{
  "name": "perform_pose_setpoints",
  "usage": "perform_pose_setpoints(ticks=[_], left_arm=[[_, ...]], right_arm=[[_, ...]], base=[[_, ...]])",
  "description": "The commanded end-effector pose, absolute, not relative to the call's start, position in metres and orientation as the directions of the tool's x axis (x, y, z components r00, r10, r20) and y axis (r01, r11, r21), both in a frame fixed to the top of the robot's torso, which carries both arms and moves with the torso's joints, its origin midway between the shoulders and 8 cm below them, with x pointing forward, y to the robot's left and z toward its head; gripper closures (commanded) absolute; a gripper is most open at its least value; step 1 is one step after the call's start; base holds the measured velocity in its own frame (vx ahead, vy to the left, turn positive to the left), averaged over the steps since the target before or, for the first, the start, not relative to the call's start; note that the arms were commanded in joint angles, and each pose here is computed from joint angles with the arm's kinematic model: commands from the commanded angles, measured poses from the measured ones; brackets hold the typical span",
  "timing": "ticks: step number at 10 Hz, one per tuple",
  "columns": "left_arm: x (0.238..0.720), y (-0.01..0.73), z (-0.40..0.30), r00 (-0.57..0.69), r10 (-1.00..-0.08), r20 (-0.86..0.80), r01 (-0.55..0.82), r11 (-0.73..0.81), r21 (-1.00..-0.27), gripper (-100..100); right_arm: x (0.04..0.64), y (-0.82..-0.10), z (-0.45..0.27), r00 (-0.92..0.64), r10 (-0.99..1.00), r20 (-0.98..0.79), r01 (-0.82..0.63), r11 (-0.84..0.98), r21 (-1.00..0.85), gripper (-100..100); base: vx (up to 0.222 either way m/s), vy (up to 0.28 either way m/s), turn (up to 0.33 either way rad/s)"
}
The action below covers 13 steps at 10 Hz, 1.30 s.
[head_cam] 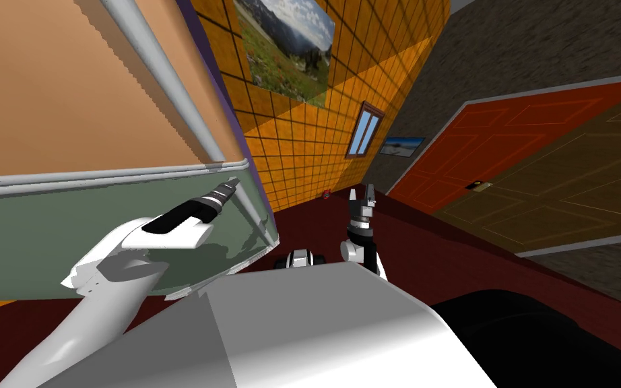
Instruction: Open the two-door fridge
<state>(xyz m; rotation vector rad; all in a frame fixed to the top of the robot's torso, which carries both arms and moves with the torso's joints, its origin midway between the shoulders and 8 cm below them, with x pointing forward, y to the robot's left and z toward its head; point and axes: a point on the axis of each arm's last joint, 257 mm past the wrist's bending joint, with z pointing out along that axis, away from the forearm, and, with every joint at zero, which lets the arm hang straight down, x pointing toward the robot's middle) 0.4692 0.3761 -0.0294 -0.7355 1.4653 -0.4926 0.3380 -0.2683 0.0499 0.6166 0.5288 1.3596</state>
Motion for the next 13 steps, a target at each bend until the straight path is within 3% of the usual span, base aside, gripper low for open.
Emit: perform_pose_setpoints(ticks=[1,11,13], left_arm=[[0.469,0.376,-0.029,0.070,-0.704,-0.706,-0.134,0.695,-0.706,100],[0.419,0.225,-0.022,-0.182,-0.678,-0.713,0.121,0.704,-0.700,100],[0.421,0.221,-0.025,-0.191,-0.674,-0.714,0.127,0.704,-0.699,100]], right_arm=[[0.338,-0.268,0.050,0.141,0.990,0.005,-0.727,0.100,0.680,0],[0.338,-0.268,0.050,0.140,0.990,0.004,-0.727,0.100,0.679,0],[0.338,-0.268,0.050,0.140,0.990,0.005,-0.727,0.100,0.680,0]], base=[[0.008,-0.005,-0.010],[-0.299,0.136,-0.033],[-0.160,0.071,-0.072]])
